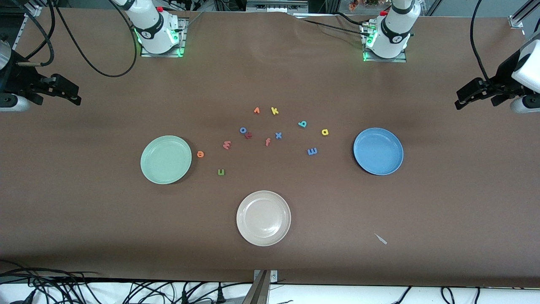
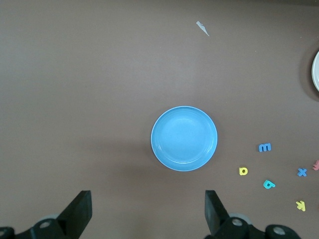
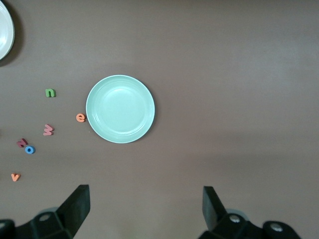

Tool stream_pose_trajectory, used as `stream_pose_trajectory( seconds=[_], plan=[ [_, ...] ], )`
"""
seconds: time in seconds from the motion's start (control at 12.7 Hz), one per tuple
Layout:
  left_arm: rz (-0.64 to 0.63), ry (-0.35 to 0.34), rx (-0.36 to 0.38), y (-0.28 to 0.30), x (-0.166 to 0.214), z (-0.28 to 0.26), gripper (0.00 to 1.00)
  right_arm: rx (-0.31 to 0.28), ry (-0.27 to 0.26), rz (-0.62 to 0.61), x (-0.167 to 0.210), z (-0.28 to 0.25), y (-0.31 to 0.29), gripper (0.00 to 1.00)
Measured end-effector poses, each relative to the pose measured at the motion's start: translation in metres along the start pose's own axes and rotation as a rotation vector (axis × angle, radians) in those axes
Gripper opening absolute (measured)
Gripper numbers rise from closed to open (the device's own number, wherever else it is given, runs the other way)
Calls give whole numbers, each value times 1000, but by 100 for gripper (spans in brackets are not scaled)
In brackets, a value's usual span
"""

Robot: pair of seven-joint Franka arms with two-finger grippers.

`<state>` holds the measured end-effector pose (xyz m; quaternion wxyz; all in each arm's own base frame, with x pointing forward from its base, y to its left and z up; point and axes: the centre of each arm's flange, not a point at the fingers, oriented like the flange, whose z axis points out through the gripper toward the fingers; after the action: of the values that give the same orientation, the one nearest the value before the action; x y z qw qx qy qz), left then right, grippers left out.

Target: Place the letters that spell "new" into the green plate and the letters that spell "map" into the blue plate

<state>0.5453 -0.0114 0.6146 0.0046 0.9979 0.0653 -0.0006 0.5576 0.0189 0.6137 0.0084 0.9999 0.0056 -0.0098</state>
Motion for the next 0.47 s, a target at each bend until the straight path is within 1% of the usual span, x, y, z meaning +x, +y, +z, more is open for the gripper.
stream_pose_trajectory(
  seconds=[0.47],
  plan=[
    [-12, -2, 0, -6, 1, 1, 100, -2, -7, 21, 1, 2, 13, 100]
  ],
)
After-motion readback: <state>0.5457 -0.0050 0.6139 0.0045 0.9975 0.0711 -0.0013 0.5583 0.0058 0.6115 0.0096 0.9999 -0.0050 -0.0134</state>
